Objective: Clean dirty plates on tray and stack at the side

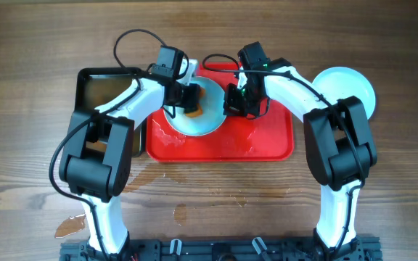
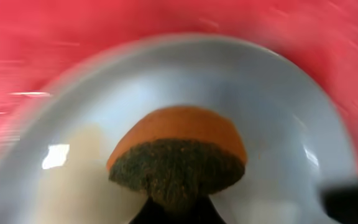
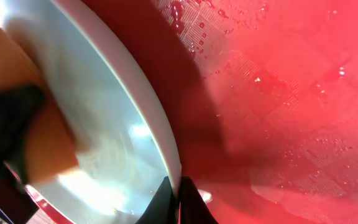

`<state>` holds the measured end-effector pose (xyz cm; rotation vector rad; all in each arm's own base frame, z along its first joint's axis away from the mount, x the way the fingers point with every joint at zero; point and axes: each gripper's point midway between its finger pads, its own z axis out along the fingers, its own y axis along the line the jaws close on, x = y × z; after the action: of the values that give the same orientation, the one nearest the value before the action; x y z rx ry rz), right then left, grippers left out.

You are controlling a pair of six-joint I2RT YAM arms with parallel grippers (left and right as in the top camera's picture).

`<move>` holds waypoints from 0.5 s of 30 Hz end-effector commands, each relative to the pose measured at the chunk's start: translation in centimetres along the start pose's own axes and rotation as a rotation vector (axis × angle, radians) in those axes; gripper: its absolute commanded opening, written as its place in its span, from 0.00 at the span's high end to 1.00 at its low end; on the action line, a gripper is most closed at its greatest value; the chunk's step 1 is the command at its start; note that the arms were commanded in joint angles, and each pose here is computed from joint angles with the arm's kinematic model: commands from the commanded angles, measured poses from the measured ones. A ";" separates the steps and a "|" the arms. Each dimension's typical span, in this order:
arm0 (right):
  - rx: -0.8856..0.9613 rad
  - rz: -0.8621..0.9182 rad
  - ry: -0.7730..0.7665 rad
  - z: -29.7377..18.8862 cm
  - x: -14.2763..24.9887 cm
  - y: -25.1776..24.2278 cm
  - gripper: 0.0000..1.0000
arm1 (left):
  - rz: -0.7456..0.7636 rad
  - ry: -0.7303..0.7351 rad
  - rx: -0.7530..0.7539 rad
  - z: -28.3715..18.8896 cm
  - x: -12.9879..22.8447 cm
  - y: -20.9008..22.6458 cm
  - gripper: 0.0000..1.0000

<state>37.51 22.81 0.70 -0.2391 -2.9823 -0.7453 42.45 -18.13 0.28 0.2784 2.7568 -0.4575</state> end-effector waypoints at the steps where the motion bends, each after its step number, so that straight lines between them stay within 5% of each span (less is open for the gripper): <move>1: 0.003 -0.009 0.020 0.9 0.2 -0.3 0.96 | -0.240 0.112 -0.377 2.0 5.2 7.4 0.96; 6: 0.002 -0.010 0.020 0.9 0.2 -0.3 0.96 | -0.333 0.345 -0.329 0.9 10.7 5.9 0.96; 9: 0.002 -0.011 0.019 0.9 0.2 -0.3 0.96 | -0.174 0.484 -0.007 0.6 12.6 0.9 0.96; 11: 0.001 -0.011 0.018 0.9 0.2 -0.3 0.96 | -0.063 0.476 0.164 0.5 12.3 -1.4 0.96; 15: 0.001 -0.010 0.018 0.9 0.2 -0.3 0.96 | 0.055 0.342 0.222 1.6 9.4 -2.1 0.96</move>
<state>37.52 22.81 0.70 -0.2390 -2.9826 -0.7457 35.72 -18.83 0.14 0.3481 3.0022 -0.6951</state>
